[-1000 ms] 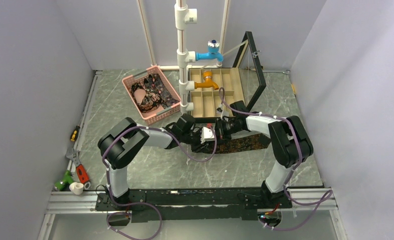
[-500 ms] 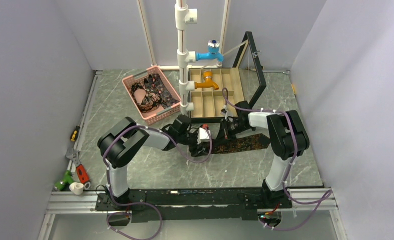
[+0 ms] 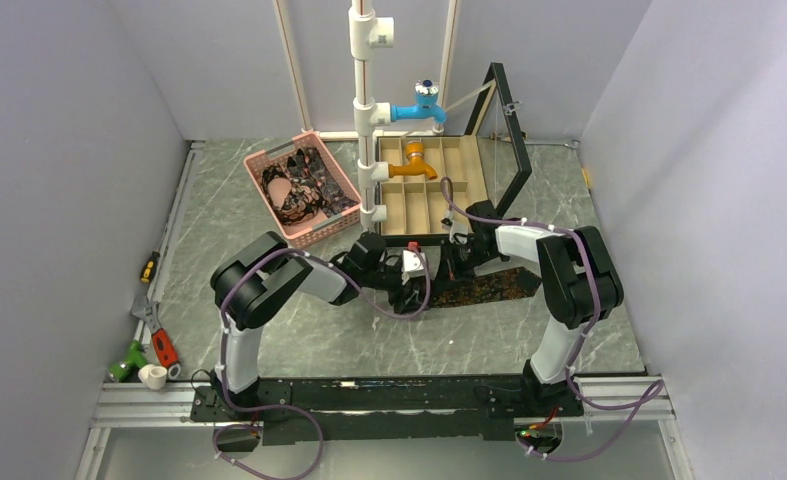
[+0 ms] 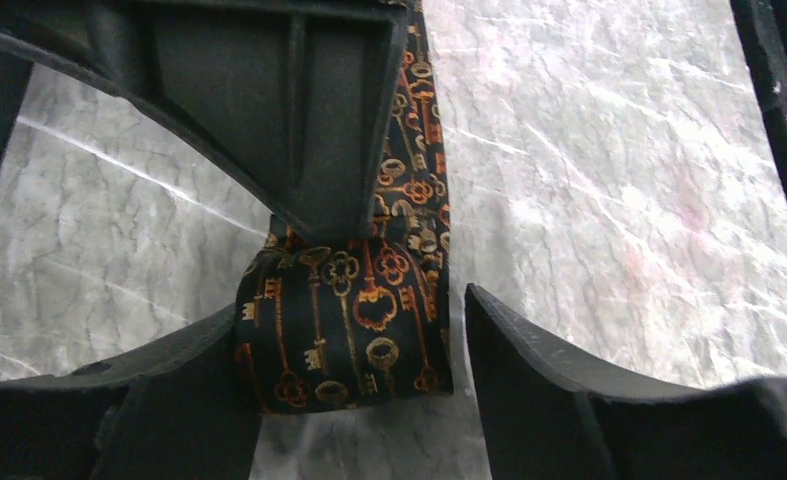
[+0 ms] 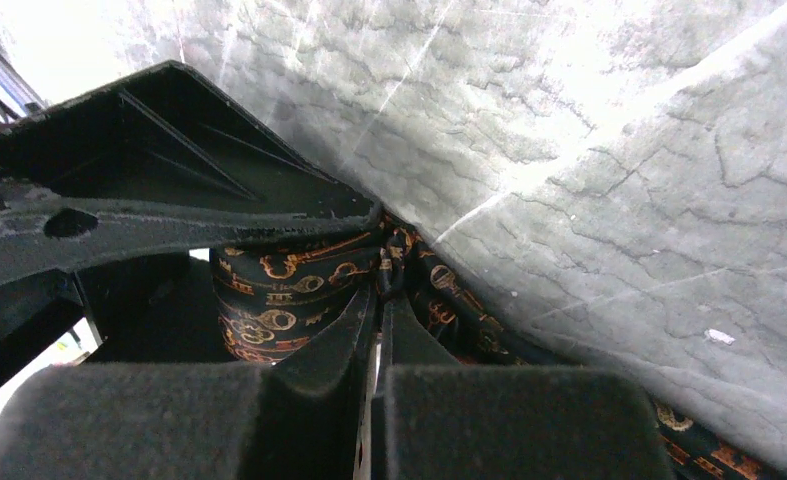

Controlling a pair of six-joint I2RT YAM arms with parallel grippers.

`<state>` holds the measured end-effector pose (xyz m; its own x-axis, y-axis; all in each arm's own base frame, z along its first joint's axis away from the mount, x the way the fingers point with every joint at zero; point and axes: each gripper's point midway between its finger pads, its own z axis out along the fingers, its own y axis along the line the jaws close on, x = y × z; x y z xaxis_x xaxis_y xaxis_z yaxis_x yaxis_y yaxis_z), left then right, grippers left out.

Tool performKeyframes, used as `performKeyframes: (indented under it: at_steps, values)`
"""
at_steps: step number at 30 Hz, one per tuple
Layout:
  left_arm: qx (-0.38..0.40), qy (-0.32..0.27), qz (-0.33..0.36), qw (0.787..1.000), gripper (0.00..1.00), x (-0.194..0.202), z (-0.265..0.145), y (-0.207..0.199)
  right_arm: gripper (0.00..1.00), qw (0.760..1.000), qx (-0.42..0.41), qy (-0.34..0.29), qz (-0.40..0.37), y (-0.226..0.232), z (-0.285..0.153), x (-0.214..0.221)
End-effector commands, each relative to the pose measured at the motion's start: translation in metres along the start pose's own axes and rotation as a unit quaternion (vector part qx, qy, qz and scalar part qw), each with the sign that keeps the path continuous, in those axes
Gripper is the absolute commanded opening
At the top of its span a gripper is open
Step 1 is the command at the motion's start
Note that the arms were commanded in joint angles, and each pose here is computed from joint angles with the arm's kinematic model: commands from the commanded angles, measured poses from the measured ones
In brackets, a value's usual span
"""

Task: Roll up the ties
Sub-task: Roll the tie at the center of the board.

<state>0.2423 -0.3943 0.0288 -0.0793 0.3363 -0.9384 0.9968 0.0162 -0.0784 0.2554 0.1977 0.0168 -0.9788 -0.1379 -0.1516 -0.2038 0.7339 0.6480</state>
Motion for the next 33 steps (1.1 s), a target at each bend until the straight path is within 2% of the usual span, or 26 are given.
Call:
performKeyframes:
  at_steps: [1, 3, 6, 10, 13, 18, 25, 27, 30, 33]
  values:
    - [0.014, -0.021, -0.009, 1.0, 0.66, -0.014, 0.017, -0.007, 0.0, 0.993, 0.106, 0.053, 0.006, -0.045, 0.006, 0.035]
    - [0.001, -0.008, -0.014, 1.0, 0.55, -0.005, 0.018, -0.003, 0.0, 0.994, 0.097, 0.051, 0.002, -0.04, 0.007, 0.034]
    - [-0.03, 0.05, -0.013, 0.998, 0.39, 0.019, 0.012, 0.004, 0.0, 0.997, 0.063, 0.035, -0.01, -0.025, 0.007, 0.027]
    - [-0.067, 0.175, 0.005, 0.982, 0.27, 0.057, -0.014, 0.013, 0.0, 0.999, 0.016, -0.012, -0.04, 0.001, 0.0, 0.0]
    - [-0.061, 0.228, 0.03, 0.971, 0.22, 0.078, -0.038, 0.002, 0.1, 0.998, 0.003, -0.024, -0.058, 0.014, -0.007, -0.014]
    - [-0.04, 0.278, 0.033, 0.959, 0.2, 0.097, -0.057, -0.011, 0.21, 0.998, -0.014, -0.015, -0.058, 0.028, -0.027, -0.01]
    - [-0.027, 0.299, 0.033, 0.953, 0.2, 0.102, -0.056, -0.015, 0.57, 0.996, -0.069, -0.034, -0.032, 0.059, -0.046, 0.003]
    - [-0.024, 0.299, 0.036, 0.953, 0.21, 0.101, -0.055, -0.015, 0.64, 0.995, -0.084, -0.043, -0.024, 0.066, -0.046, -0.001]
    - [-0.021, 0.3, 0.043, 0.953, 0.23, 0.102, -0.053, -0.015, 0.65, 0.996, -0.081, -0.041, -0.01, 0.064, -0.035, -0.005]
    - [-0.017, 0.3, 0.048, 0.953, 0.25, 0.101, -0.051, -0.015, 0.61, 0.998, -0.062, -0.031, 0.001, 0.049, -0.02, -0.007]
